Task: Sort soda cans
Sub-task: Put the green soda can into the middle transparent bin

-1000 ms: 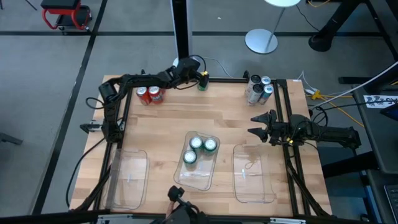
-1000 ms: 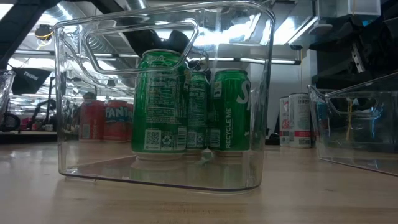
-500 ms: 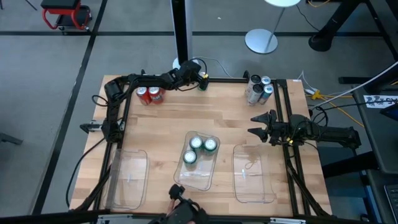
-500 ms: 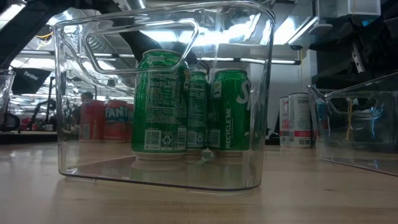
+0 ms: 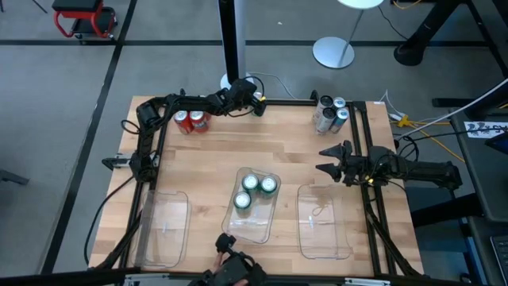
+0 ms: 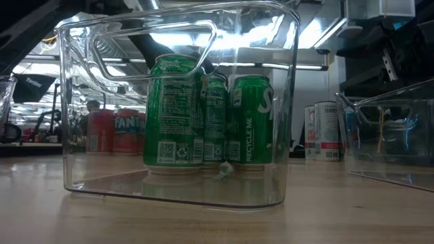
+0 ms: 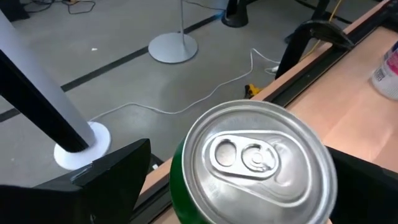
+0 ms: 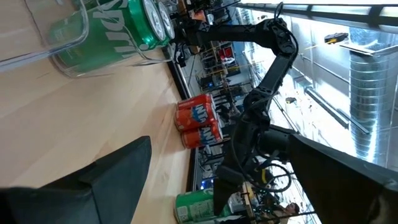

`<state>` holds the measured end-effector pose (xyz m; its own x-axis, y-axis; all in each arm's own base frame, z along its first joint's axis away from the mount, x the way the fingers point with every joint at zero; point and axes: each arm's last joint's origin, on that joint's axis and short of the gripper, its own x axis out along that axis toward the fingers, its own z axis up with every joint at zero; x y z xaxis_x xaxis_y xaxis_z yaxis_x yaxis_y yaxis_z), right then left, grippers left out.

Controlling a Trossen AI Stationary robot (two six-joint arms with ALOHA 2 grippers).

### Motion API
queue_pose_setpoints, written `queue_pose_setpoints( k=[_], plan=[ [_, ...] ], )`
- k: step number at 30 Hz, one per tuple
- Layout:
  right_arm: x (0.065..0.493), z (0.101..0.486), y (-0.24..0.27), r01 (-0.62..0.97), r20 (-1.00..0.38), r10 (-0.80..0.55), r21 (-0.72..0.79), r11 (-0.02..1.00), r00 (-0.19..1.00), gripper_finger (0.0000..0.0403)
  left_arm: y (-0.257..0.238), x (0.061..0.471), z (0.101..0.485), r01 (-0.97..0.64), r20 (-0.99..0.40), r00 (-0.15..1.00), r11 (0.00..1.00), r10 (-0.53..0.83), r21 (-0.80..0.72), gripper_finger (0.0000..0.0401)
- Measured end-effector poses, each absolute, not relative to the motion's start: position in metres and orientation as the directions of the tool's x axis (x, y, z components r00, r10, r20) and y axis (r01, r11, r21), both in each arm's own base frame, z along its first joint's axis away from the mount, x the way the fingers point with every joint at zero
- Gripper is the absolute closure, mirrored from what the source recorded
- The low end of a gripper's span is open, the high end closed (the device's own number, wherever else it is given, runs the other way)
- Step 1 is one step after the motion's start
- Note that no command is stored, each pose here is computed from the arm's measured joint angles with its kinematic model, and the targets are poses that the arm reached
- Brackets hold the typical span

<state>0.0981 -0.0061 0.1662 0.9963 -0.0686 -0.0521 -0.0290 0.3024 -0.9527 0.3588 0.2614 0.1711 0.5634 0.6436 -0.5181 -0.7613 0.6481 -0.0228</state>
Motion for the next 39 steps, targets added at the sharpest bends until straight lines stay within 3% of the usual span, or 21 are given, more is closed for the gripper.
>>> queue_pose_setpoints(
  k=[11, 25, 39],
  plan=[
    [0.100, 0.164, -0.006, -0.051, -0.076, -0.070, -0.951, 0.304, 0.995, 0.0027, 0.263, 0.358, 0.170, -0.763, -0.520, 0.559, 0.646, 0.646, -0.018, 0.0107],
    [0.100, 0.165, -0.006, -0.041, -0.065, -0.071, -0.952, 0.303, 0.995, 0.0027, 0.244, 0.364, 0.184, -0.727, -0.517, 0.576, 0.686, 0.633, 0.029, 0.0105],
    [0.100, 0.166, -0.007, -0.021, -0.047, -0.082, -0.953, 0.302, 0.996, 0.0027, 0.159, 0.365, 0.280, -0.593, -0.406, 0.732, 0.805, 0.547, 0.016, 0.0101]
  ],
)
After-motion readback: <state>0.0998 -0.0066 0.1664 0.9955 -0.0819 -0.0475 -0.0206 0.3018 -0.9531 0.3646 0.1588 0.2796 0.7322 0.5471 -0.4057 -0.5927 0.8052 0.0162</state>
